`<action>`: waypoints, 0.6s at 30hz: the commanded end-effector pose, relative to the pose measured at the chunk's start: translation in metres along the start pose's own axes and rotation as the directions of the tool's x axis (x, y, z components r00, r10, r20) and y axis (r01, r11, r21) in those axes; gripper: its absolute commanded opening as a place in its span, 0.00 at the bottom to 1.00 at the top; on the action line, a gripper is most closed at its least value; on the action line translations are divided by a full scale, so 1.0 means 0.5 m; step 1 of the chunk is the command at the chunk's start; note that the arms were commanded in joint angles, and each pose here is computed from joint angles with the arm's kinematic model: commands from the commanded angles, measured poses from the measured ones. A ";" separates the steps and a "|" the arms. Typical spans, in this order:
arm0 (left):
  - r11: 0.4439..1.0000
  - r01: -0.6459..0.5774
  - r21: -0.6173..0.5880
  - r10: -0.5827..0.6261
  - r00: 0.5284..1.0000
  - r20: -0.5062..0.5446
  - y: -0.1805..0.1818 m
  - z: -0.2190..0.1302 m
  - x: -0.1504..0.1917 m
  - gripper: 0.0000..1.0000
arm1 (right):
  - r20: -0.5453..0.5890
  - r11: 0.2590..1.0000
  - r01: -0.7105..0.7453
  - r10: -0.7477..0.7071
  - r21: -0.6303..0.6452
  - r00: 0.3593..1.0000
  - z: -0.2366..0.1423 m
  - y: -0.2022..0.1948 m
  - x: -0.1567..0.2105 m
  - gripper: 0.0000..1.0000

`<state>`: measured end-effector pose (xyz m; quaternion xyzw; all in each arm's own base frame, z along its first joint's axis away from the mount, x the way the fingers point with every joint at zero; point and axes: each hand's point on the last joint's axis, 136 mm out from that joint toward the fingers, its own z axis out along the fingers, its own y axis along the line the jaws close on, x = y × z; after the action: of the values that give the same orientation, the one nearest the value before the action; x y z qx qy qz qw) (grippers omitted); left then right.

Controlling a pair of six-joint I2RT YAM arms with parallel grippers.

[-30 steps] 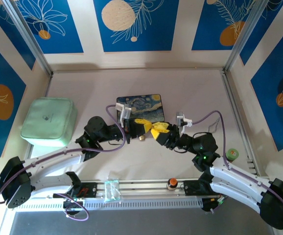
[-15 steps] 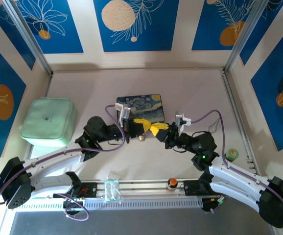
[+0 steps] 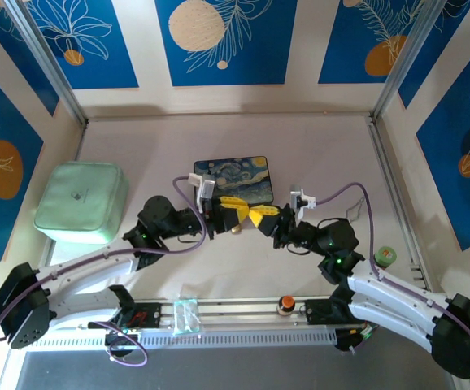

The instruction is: Unlock a padlock with a key

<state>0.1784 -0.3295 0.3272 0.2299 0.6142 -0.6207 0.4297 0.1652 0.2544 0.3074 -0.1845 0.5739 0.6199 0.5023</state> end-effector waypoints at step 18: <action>0.761 0.018 -0.648 -0.121 0.986 -0.115 0.287 -0.108 0.157 0.73 | 0.059 0.680 -0.274 0.322 0.680 0.945 -0.143 -0.268 0.136 0.00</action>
<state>0.2355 -0.2855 0.2107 0.1097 0.7975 -0.4040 0.4344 0.2145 0.2166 0.1906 0.0112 0.7671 0.4781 0.4276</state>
